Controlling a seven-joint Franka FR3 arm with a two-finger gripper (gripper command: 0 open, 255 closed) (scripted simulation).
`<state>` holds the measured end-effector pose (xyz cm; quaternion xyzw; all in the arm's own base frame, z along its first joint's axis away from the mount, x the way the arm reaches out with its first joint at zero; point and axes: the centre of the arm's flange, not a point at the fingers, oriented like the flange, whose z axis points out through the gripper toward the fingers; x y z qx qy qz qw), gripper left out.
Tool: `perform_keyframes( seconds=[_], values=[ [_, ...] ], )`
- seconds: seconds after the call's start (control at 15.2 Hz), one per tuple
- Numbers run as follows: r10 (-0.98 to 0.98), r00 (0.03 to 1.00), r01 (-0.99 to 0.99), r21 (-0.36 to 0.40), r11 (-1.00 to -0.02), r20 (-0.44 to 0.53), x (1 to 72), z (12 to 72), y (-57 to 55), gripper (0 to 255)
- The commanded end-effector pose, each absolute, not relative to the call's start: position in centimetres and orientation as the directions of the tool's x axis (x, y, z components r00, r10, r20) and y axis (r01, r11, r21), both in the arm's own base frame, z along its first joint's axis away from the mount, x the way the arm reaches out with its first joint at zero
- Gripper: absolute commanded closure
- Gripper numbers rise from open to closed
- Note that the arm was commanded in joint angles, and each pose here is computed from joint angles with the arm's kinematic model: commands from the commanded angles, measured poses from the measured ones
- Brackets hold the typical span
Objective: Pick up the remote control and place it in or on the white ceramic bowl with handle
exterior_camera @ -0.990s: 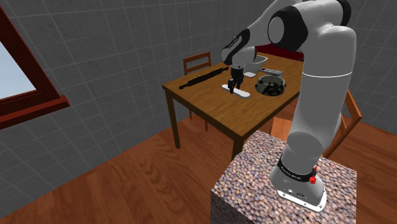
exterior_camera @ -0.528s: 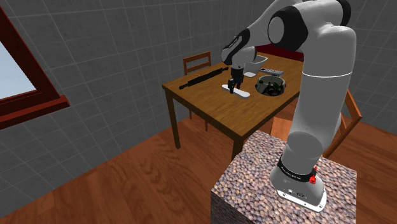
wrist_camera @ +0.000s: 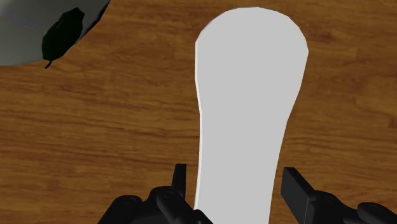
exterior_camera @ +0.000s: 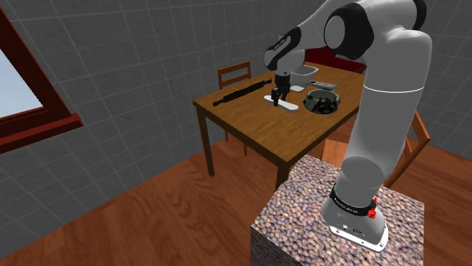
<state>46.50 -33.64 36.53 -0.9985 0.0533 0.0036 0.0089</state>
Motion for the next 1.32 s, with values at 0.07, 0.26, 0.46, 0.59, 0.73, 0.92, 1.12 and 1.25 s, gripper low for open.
perform_keyframes(
  seconds=[0.07, 0.26, 0.46, 0.59, 0.73, 0.92, 1.12, 1.25],
  values=[
    [-0.106, 0.994, -0.106, -0.017, -0.994, -0.008, 46.4, 38.1, -33.6, 255],
    [-0.106, 0.994, -0.106, -0.017, -0.994, -0.008, 46.4, 39.7, -33.6, 255],
    [-0.106, 0.994, -0.106, -0.017, -0.994, -0.008, 46.4, 41.3, -33.6, 255],
    [-0.106, 0.994, -0.106, -0.017, -0.994, -0.008, 46.4, 42.3, -33.6, 255],
    [-0.106, 0.994, -0.106, -0.017, -0.994, -0.008, 46.4, 43.4, -33.6, 255],
    [-0.106, 0.994, -0.106, -0.017, -0.994, -0.008, 46.4, 45.0, -33.6, 255],
    [-0.106, 0.994, -0.106, -0.017, -0.994, -0.008, 46.4, 46.6, -33.6, 255],
    [-0.106, 0.994, -0.106, -0.017, -0.994, -0.008, 46.4, 47.6, -33.6, 255]
  ],
)
